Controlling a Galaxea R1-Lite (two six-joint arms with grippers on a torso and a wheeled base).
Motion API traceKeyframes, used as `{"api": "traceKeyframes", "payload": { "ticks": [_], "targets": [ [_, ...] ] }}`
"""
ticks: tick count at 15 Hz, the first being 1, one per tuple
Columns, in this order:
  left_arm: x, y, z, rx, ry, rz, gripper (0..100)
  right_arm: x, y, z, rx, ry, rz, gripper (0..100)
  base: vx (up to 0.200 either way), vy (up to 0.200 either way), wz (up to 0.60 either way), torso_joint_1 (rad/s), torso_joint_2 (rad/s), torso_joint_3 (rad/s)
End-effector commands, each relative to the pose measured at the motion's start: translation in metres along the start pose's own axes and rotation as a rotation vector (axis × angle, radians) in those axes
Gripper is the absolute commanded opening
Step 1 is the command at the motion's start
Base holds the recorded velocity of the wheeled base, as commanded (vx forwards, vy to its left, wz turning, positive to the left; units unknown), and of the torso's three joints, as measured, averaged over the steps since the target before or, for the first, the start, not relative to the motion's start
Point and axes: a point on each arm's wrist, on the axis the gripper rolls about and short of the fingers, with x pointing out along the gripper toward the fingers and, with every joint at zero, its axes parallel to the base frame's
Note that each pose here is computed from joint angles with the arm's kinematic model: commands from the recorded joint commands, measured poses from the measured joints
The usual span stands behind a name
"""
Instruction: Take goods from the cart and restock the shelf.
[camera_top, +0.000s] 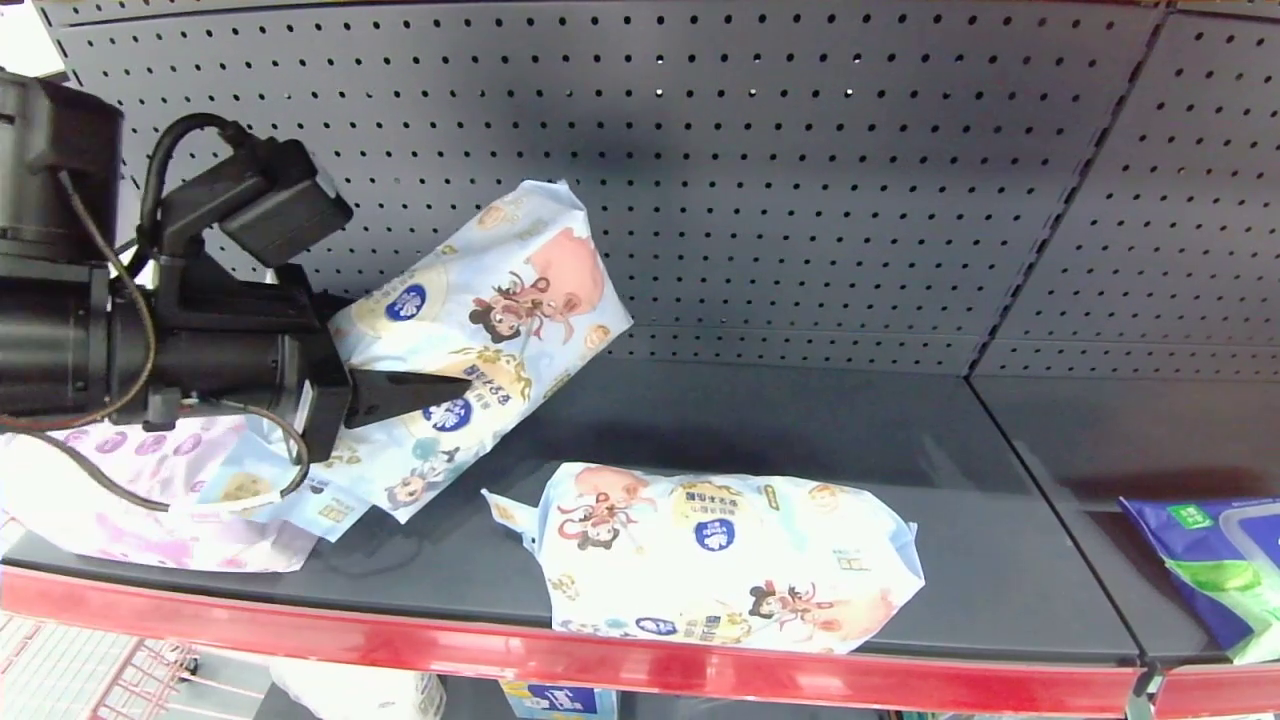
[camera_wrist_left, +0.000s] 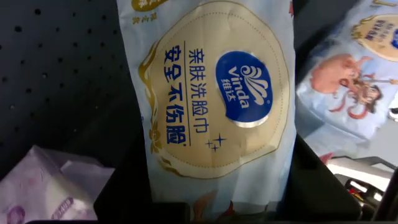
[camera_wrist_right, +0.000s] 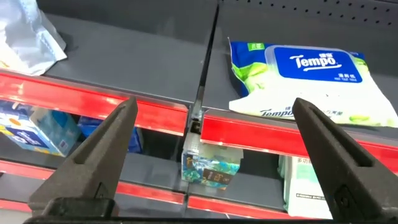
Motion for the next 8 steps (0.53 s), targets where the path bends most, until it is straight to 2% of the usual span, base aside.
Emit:
{"api": "traceKeyframes", "payload": {
  "ticks": [1, 4, 5, 8],
  "targets": [
    [0.022, 0.010, -0.002, 0.007, 0.027, -0.017, 0, 0.001, 0.000, 0.000, -0.001, 0.008, 0.002, 100, 0.000, 0.000, 0.00, 0.000, 0.00, 0.000],
    [0.037, 0.020, -0.001, 0.064, 0.037, -0.021, 0, 0.001, 0.000, -0.001, -0.002, 0.012, 0.004, 100, 0.000, 0.000, 0.00, 0.000, 0.00, 0.000],
    [0.039, 0.022, -0.001, 0.074, 0.038, -0.019, 0, 0.001, 0.000, -0.001, -0.002, 0.012, 0.002, 100, 0.000, 0.000, 0.00, 0.000, 0.00, 0.000],
    [0.055, 0.032, 0.000, 0.135, 0.044, -0.025, 0, 0.002, 0.001, -0.003, -0.002, 0.020, 0.004, 100, 0.000, 0.000, 0.00, 0.000, 0.00, 0.000]
  ]
}}
